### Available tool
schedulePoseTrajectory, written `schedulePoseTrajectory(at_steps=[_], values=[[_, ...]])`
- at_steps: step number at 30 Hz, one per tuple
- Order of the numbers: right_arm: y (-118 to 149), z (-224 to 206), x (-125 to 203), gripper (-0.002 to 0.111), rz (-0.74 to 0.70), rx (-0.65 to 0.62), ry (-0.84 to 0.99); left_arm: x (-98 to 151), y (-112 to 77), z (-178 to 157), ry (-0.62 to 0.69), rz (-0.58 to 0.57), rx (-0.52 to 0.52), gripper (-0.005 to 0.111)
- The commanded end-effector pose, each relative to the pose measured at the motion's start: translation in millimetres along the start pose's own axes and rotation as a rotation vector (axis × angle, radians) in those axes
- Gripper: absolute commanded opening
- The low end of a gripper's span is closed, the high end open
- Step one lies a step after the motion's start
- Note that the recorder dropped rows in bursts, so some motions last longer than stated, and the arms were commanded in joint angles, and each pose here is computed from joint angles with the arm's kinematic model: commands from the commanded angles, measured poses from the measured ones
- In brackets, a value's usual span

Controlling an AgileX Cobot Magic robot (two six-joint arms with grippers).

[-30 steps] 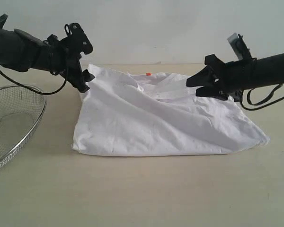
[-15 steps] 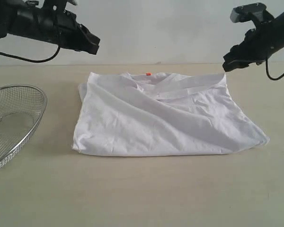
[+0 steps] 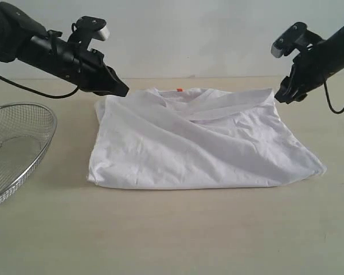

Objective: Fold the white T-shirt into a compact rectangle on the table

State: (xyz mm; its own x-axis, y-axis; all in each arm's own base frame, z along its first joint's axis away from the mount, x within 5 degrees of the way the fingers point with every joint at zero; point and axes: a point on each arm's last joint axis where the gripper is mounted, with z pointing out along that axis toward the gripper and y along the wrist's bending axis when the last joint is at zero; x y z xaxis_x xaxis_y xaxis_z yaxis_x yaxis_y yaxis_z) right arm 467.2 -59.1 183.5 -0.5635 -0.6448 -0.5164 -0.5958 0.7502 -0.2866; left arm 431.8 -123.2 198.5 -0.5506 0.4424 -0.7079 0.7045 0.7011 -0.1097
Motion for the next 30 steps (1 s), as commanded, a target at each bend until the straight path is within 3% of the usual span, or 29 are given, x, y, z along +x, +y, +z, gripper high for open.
schedulePoseTrajectory(at_steps=[1,9,15,19,21,30], values=[[-1.7,-0.1,-1.4,0.072,-0.131,0.002,-0.026,1.5,-1.2,1.2,0.008,-0.01,0.011,0.005],[8.7,19.6,3.2,0.071,-0.212,-0.065,-0.034,1.5,-1.4,1.1,0.009,-0.01,0.013,0.005],[11.7,24.5,-10.3,0.071,-0.211,0.006,-0.073,1.5,-1.4,1.1,0.009,-0.01,0.013,0.005],[17.2,27.6,-15.6,0.071,-0.294,0.008,-0.079,1.6,-1.6,1.1,0.01,-0.01,0.015,0.005],[17.8,29.2,-14.9,0.065,-0.293,0.005,-0.077,1.6,-1.8,1.1,0.011,-0.01,0.017,0.005],[17.4,30.8,-14.4,0.02,-0.28,0.012,-0.078,1.7,-2.0,1.1,0.012,-0.01,0.019,0.005]])
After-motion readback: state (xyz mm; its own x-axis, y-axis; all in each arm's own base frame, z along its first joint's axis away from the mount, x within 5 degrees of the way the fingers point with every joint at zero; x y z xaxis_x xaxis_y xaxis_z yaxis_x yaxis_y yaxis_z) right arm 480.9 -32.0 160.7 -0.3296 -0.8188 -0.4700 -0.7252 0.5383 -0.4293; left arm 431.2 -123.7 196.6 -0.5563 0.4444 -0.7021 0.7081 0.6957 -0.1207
